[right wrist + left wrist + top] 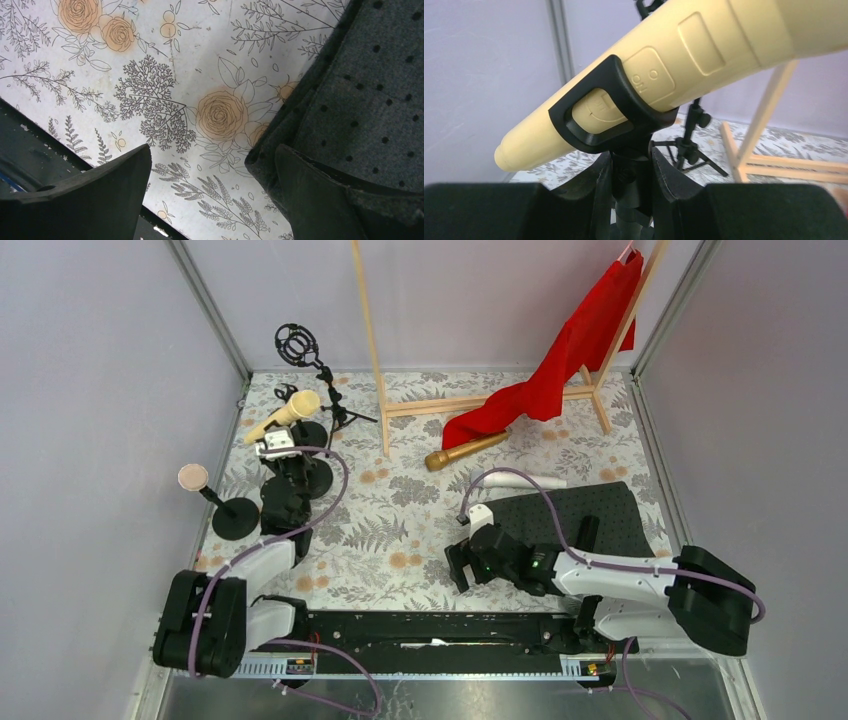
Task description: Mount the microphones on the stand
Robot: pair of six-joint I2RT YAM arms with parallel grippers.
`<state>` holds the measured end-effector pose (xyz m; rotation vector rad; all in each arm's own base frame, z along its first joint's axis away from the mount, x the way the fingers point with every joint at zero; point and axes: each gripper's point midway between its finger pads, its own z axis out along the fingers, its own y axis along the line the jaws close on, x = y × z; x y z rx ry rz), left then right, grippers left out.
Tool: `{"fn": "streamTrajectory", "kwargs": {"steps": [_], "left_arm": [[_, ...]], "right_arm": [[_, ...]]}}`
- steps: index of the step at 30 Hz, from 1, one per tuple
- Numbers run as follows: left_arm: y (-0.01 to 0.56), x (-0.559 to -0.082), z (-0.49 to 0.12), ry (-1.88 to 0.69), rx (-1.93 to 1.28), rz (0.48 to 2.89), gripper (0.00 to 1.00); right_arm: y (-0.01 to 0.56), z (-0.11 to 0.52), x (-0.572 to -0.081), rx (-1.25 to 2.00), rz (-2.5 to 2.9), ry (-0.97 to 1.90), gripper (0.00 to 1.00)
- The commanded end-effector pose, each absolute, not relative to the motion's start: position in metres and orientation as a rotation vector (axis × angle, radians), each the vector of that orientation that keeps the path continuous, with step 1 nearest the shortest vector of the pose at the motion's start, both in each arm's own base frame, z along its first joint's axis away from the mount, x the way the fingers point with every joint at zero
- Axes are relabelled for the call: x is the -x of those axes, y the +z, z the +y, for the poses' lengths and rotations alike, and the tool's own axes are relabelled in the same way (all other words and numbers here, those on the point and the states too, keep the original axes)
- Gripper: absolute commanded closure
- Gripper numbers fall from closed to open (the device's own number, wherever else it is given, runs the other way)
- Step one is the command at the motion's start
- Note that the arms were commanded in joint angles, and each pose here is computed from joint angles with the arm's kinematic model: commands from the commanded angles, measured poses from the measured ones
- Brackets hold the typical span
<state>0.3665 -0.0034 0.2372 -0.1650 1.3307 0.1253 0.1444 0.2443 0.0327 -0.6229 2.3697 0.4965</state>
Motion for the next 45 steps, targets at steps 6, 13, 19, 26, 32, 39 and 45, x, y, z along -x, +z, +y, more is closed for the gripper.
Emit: {"fn": "streamTrajectory", "kwargs": {"steps": [6, 13, 19, 26, 32, 39, 45], "left_arm": [[0.287, -0.365, 0.046, 0.188, 0.250, 1.041, 1.00], [0.272, -0.372, 0.073, 0.273, 0.282, 1.040, 1.00], [0.264, -0.385, 0.086, 0.305, 0.297, 1.060, 1.00], [0.266, -0.400, 0.103, 0.332, 0.316, 1.051, 1.00], [0.264, -0.413, 0.116, 0.357, 0.306, 1.056, 1.00], [0.259, -0.424, 0.139, 0.392, 0.316, 1.059, 1.00], [0.257, -0.428, 0.157, 0.405, 0.337, 1.053, 1.00]], "right_arm": [[0.034, 0.265, -0.153, 0.694, 2.369, 0.484, 0.00], [0.029, 0.269, -0.159, 0.744, 2.376, 0.425, 0.00], [0.025, 0.276, -0.161, 0.747, 2.393, 0.422, 0.00], [0.020, 0.280, -0.162, 0.758, 2.411, 0.413, 0.00], [0.019, 0.282, -0.165, 0.786, 2.405, 0.390, 0.00], [0.014, 0.282, -0.165, 0.811, 2.411, 0.375, 0.00], [0.012, 0.283, -0.162, 0.833, 2.421, 0.383, 0.00]]}}
